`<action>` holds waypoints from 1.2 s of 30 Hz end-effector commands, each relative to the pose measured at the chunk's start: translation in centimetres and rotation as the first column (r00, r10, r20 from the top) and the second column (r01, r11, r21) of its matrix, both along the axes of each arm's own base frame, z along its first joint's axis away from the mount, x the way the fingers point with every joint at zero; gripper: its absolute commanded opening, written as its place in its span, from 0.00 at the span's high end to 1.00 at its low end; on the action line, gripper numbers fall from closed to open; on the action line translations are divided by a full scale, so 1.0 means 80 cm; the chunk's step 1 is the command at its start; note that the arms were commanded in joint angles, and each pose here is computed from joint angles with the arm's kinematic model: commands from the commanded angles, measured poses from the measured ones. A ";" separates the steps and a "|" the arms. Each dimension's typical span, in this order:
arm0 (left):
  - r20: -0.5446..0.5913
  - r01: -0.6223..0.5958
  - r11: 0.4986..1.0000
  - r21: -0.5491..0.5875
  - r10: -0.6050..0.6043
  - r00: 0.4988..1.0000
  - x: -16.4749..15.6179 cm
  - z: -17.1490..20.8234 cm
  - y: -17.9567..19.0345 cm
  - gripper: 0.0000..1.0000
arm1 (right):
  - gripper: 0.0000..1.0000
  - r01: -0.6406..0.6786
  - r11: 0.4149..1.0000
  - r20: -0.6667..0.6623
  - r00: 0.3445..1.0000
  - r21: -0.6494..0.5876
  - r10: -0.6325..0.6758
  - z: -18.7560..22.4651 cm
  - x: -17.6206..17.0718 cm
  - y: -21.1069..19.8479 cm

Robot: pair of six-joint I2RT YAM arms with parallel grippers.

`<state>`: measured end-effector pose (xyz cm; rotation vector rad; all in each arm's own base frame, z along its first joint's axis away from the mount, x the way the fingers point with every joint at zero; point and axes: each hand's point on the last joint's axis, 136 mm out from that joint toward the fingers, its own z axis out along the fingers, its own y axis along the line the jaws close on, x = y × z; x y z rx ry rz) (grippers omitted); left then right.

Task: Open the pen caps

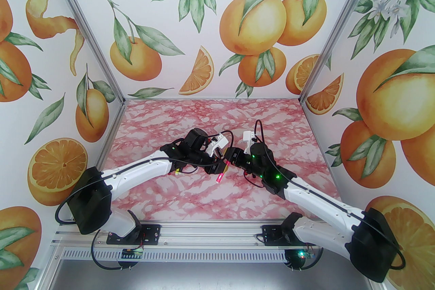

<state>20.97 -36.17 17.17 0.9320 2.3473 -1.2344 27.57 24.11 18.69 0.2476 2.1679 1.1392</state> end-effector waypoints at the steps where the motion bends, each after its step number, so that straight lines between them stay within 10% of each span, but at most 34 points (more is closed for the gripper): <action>1: 0.041 0.002 0.999 -0.033 -0.001 0.999 0.005 0.025 -0.005 0.83 | 0.81 0.004 1.000 0.019 1.000 -0.010 -0.004 0.009 0.003 0.002; 27: 0.009 0.022 0.982 -0.187 -0.021 1.000 -0.014 0.038 -0.025 0.58 | 0.86 0.073 0.992 0.064 0.995 0.107 -0.080 0.046 0.001 -0.014; 36: 0.001 0.026 0.983 -0.184 -0.026 1.000 -0.020 0.030 -0.035 0.76 | 0.87 0.083 0.987 0.063 0.994 0.135 -0.092 0.044 -0.001 -0.017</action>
